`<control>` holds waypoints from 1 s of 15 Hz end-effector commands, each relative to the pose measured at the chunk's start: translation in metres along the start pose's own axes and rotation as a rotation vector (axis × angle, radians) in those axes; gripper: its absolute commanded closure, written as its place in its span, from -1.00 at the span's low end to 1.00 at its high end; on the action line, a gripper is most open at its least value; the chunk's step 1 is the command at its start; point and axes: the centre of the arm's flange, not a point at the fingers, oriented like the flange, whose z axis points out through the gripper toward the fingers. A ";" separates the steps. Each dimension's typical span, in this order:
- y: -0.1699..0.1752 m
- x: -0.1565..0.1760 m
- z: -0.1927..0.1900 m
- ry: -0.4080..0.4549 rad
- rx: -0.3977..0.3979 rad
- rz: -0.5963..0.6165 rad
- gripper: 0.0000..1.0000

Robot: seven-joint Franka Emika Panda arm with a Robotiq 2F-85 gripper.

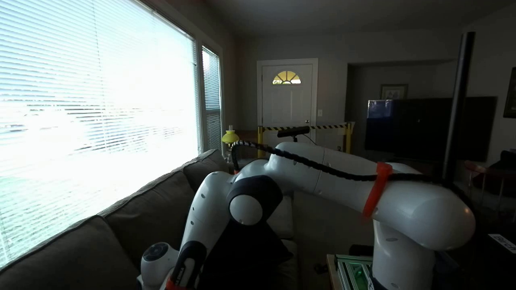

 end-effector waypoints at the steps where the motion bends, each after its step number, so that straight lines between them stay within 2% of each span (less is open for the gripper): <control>1: 0.020 -0.021 -0.034 -0.057 0.049 0.049 -1.00; 5: 0.040 -0.031 -0.059 -0.047 0.090 0.063 -1.00; 9: 0.053 -0.037 -0.086 0.012 0.134 0.048 -1.00; 13: 0.062 -0.039 -0.116 -0.019 0.173 0.003 -1.00; 15: 0.066 -0.042 -0.131 -0.033 0.156 -0.018 -1.00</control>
